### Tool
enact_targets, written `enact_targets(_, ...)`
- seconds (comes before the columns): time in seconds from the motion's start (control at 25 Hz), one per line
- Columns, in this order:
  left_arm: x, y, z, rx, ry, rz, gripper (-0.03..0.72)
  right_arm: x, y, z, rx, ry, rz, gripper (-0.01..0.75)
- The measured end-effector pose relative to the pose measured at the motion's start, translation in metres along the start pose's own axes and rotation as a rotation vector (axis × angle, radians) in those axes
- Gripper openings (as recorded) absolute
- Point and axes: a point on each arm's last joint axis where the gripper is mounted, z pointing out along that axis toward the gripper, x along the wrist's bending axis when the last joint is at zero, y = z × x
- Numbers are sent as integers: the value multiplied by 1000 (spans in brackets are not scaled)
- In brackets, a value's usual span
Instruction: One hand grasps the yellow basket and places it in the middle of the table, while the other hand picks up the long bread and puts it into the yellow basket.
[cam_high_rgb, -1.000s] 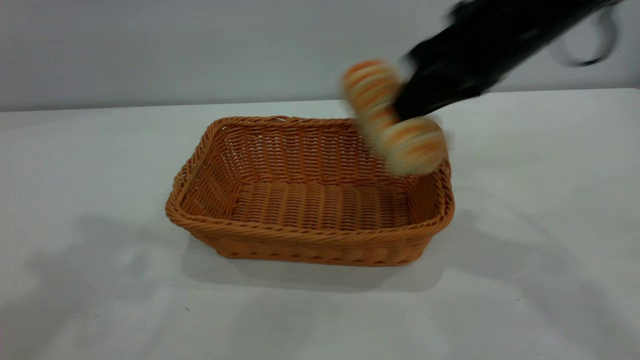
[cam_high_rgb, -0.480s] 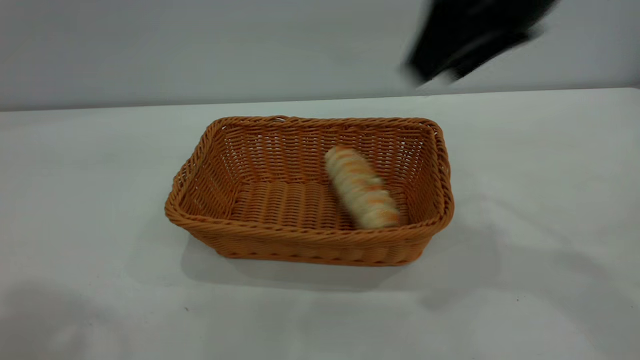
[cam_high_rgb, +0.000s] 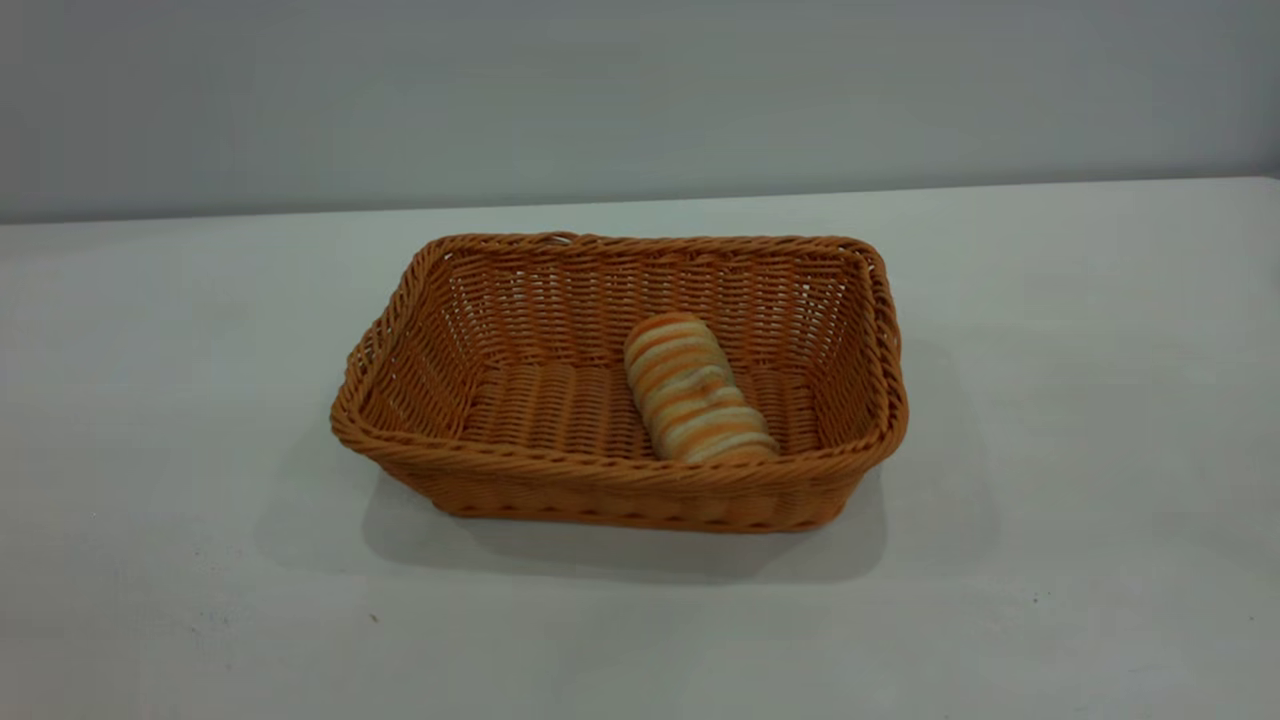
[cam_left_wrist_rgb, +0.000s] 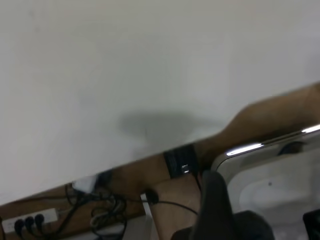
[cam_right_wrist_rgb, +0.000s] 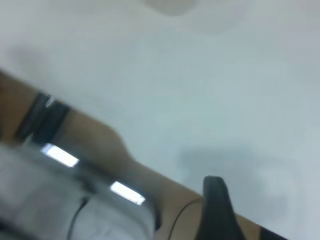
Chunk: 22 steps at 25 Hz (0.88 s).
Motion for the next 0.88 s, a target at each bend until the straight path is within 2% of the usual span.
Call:
enact_targets(0.12, -2, -17, 5, -80, -1, -14, 581, 1, -34, -14, -75, -84, 27, 558)
enact_targets(0.24, -3, -29, 8, -120, 0, -41, 581, 6, -67, -26, -145, -119, 43, 558)
enact_targets(0.48, -3, -40, 8, -145, 0, -53, 581, 15, -109, -52, -416, -177, 26, 544)
enact_targets(0.88, -3, -40, 8, -148, 0, -55, 581, 17, -111, -51, -422, -168, 28, 485)
